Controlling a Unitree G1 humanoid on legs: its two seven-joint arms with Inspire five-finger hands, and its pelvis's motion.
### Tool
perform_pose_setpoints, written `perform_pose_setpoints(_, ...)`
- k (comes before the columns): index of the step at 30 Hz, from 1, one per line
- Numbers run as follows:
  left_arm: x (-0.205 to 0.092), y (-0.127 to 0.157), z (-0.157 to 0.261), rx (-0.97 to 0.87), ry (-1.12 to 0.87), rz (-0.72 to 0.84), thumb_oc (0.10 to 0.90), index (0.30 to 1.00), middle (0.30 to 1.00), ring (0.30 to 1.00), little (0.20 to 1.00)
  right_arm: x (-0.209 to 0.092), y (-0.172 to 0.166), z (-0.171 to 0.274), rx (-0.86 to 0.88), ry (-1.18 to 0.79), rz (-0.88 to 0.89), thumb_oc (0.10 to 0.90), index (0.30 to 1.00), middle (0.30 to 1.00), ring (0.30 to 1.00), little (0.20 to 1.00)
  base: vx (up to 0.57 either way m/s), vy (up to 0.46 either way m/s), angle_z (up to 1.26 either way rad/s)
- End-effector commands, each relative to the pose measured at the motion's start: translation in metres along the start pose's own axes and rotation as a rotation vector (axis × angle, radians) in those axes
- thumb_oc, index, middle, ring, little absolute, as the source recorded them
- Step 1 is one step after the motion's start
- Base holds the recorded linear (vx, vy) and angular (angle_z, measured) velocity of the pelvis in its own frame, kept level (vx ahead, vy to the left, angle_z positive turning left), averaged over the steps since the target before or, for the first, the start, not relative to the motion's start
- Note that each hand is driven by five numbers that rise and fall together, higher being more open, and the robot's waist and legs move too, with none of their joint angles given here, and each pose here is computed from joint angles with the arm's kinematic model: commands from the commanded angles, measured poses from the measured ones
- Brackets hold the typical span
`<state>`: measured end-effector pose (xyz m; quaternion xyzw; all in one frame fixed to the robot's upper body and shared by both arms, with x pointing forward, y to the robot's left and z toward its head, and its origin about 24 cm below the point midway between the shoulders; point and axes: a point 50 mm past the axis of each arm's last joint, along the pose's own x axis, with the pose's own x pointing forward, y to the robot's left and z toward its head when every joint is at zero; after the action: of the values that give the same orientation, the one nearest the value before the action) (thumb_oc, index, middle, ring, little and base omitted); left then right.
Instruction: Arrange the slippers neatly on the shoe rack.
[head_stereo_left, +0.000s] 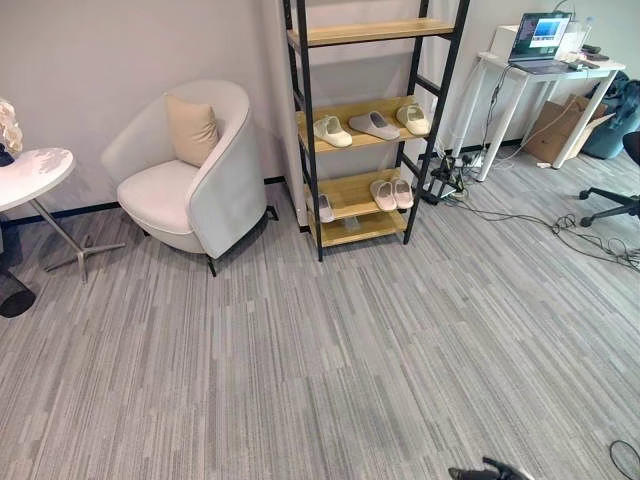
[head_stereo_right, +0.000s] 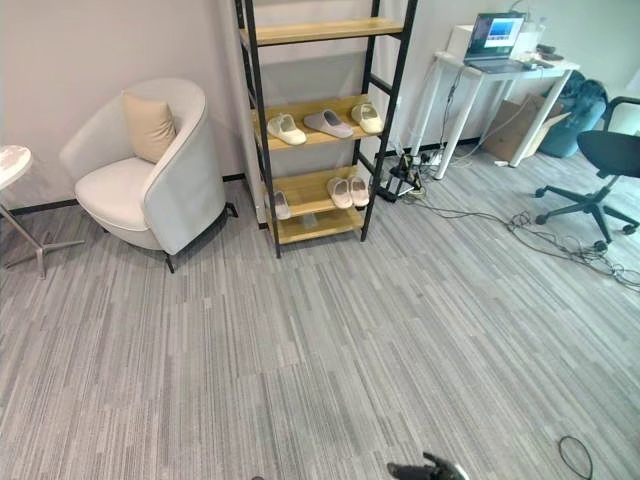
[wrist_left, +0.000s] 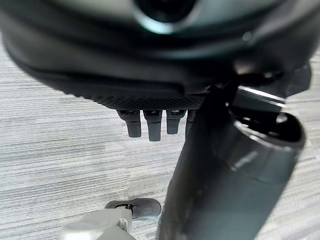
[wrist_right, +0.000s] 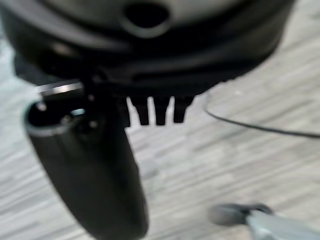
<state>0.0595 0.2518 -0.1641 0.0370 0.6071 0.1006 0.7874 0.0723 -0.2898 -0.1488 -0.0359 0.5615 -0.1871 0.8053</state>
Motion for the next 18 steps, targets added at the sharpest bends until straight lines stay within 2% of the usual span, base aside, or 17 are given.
perform_pose_setpoints(1, 0.002, -0.013, 0.016, 0.107, -0.043, -0.004, 0.800, 0.900, 0.900, 0.900, 0.900, -0.003, -0.010, -0.013, -0.015, 0.026, -0.027, 0.800, 0.900, 0.900, 0.900, 0.900, 0.00, 0.000, 0.00)
perform_pose_setpoints(8, 0.003, -0.025, 0.023, 0.116, -0.067, -0.030, 0.800, 0.900, 0.900, 0.900, 0.900, -0.004, 0.006, -0.025, -0.007, 0.061, 0.018, 0.800, 0.900, 0.900, 0.900, 0.900, -0.01, -0.042, -0.01)
perform_pose_setpoints(10, 0.003, -0.034, 0.023, 0.183, -0.059, -0.060, 0.800, 0.900, 0.900, 0.900, 0.900, -0.003, 0.011, -0.023, -0.032, 0.059, 0.037, 0.800, 0.900, 0.900, 0.900, 0.900, 0.02, -0.099, -0.01)
perform_pose_setpoints(18, 0.003, -0.049, 0.028, 0.307, -0.077, -0.105, 0.800, 0.900, 0.900, 0.900, 0.900, -0.002, 0.003, -0.012, -0.019, 0.032, 0.018, 0.800, 0.900, 0.900, 0.900, 0.900, 0.04, -0.104, -0.05)
